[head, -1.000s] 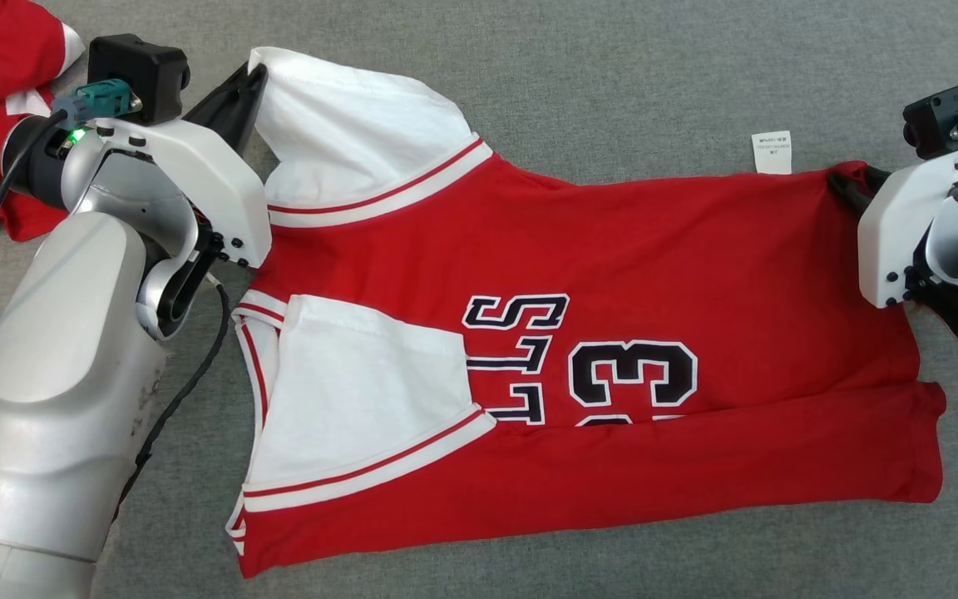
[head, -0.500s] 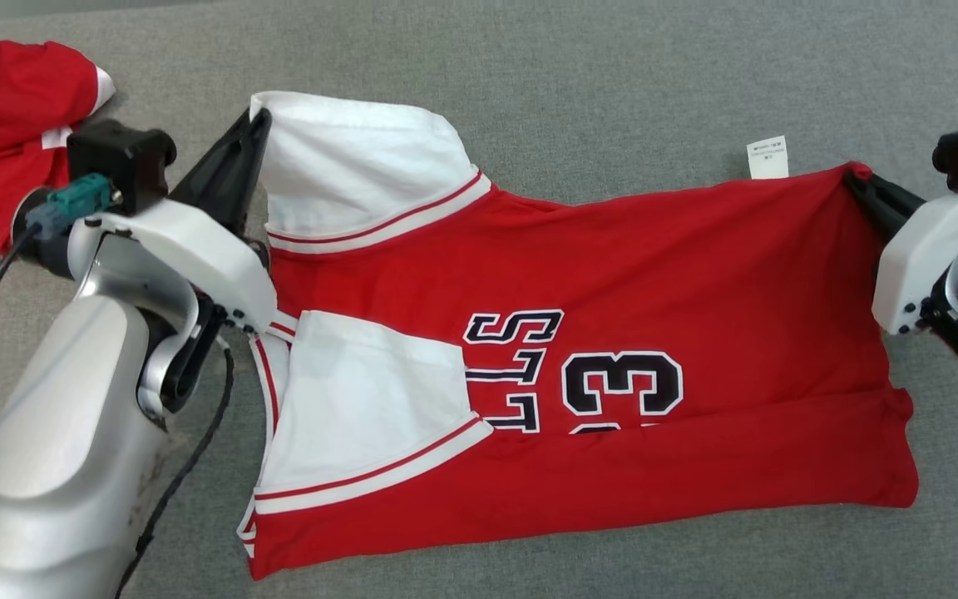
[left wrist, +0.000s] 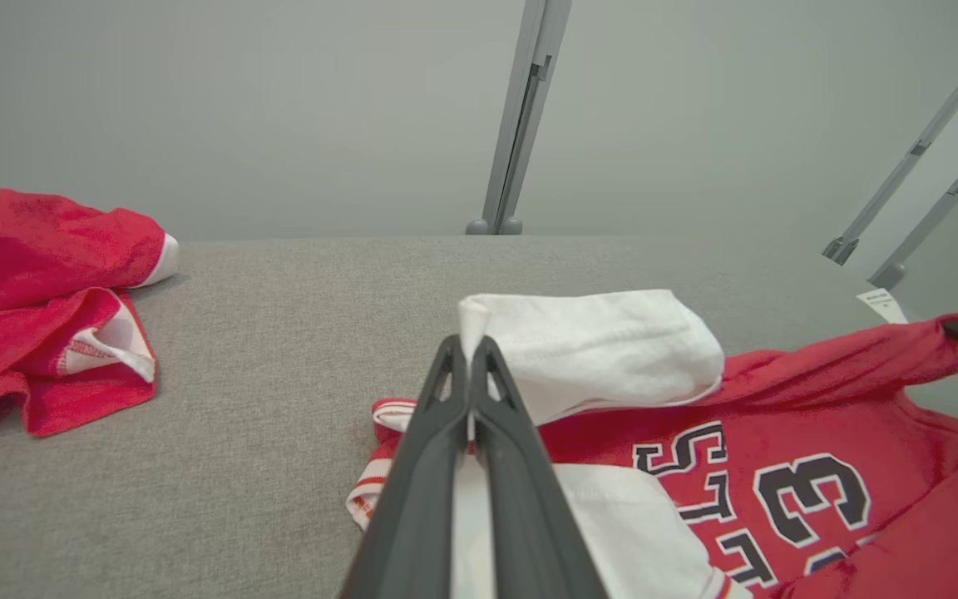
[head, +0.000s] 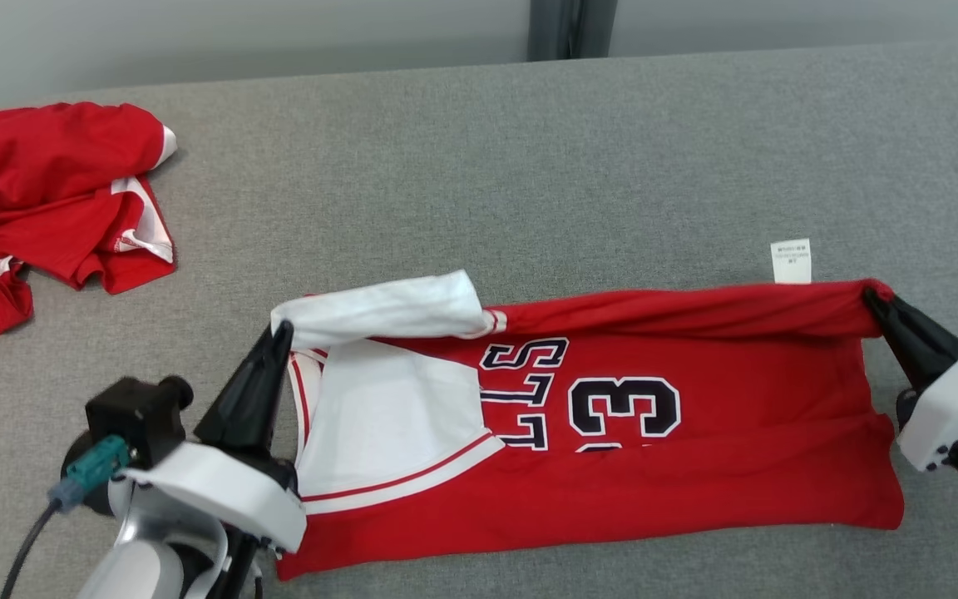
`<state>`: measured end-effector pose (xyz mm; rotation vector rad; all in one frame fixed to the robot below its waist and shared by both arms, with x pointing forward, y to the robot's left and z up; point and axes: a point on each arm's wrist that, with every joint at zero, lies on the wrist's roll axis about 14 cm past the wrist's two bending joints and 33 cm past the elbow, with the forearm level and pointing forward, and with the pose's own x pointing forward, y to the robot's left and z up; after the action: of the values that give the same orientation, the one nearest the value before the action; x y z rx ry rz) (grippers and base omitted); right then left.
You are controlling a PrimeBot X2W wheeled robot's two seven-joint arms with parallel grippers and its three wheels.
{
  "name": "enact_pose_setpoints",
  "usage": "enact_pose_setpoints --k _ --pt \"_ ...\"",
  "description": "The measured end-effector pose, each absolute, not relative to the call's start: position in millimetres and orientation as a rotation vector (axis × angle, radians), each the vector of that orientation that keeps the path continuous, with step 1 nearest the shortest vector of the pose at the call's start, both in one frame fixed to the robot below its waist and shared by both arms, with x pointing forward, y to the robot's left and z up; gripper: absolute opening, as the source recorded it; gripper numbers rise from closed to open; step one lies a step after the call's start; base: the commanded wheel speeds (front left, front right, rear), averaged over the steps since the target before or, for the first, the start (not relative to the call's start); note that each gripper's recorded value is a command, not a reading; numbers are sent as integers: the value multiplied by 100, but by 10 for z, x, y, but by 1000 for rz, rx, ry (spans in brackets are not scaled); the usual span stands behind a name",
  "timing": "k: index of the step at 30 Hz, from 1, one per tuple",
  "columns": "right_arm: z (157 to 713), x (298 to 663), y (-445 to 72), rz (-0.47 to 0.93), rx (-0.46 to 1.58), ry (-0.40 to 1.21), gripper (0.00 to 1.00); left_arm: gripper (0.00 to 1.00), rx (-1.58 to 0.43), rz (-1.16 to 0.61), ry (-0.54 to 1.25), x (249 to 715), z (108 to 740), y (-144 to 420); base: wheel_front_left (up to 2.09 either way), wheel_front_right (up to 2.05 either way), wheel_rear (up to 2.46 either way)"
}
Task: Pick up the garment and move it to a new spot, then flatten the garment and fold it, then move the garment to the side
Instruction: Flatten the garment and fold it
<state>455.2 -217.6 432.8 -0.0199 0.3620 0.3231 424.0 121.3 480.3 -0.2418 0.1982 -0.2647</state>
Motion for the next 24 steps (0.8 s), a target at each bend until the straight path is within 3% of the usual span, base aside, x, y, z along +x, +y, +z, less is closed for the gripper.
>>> enact_pose_setpoints --k 18,19,20,22,23,24 --pt "4081 3864 -2191 268 38 408 0 0 -326 -207 355 3570 4383 1152 0 0 0" --pt "4074 3845 -2193 264 38 407 4 0 -330 -207 364 3550 4355 1145 0 0 0" --pt "4071 3831 -2194 260 36 405 24 0 -329 -207 371 3532 4330 1141 0 0 0" --pt "4061 3804 -2209 255 21 403 36 0 -327 -202 390 3486 4264 1146 0 0 0" --pt "4061 3804 -2209 255 21 403 36 0 -327 -202 390 3486 4264 1146 0 0 0" --pt "4054 3788 -2212 255 13 400 43 0 -329 -196 400 3464 4231 1155 0 0 0"
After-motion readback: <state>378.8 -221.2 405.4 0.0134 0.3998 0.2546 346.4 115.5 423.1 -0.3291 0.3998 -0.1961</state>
